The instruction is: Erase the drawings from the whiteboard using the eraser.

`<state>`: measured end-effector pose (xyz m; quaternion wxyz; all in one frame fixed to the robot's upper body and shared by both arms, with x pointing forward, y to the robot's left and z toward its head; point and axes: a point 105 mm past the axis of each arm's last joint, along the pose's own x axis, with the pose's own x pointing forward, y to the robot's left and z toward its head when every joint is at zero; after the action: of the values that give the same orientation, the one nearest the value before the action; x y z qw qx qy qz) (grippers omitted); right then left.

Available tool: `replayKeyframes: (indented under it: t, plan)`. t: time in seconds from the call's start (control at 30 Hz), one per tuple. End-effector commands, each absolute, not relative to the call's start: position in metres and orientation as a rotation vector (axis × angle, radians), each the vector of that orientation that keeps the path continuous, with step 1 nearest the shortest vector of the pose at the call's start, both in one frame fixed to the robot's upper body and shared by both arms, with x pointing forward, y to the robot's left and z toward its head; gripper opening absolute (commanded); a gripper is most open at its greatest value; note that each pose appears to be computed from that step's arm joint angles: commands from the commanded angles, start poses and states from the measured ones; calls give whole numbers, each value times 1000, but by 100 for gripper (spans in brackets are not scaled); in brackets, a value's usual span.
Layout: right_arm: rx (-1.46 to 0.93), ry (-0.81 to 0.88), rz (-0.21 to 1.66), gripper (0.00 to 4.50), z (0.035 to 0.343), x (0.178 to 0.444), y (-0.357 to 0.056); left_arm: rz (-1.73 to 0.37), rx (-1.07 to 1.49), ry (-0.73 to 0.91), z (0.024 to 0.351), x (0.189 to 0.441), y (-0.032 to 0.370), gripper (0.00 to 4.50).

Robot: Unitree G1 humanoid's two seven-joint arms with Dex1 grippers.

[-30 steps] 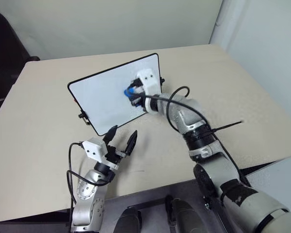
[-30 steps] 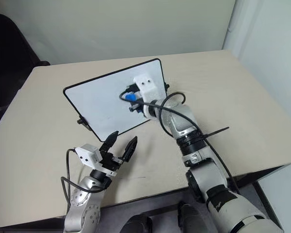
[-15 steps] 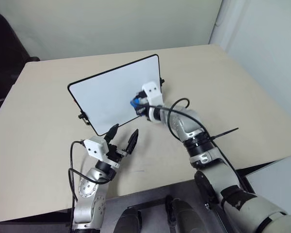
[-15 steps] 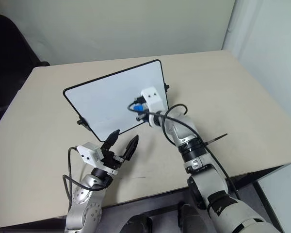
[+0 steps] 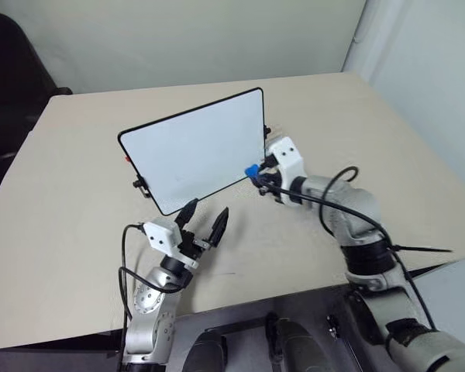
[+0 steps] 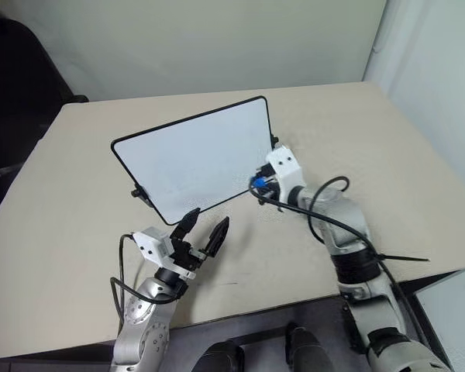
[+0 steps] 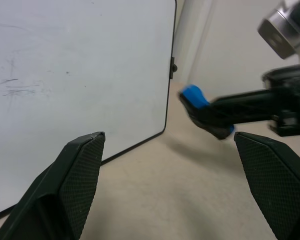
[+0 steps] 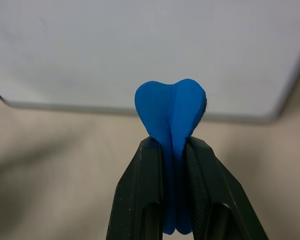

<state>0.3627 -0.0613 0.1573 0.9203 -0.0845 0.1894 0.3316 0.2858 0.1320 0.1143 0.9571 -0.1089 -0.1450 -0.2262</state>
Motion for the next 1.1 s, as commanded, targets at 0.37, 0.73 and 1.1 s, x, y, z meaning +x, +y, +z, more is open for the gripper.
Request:
replayKeyframes:
  t: [0.37, 0.73, 1.1]
  plan:
    - [-173, 639, 618, 87, 116, 334, -99, -522, -231, -318, 117, 290, 116, 450]
    - [-160, 265, 626, 332, 162, 342, -126, -536, -229, -316, 117, 289, 113, 450]
    - [115, -259, 790, 332, 226, 304, -118, -534, -241, -320, 119, 284, 117, 450]
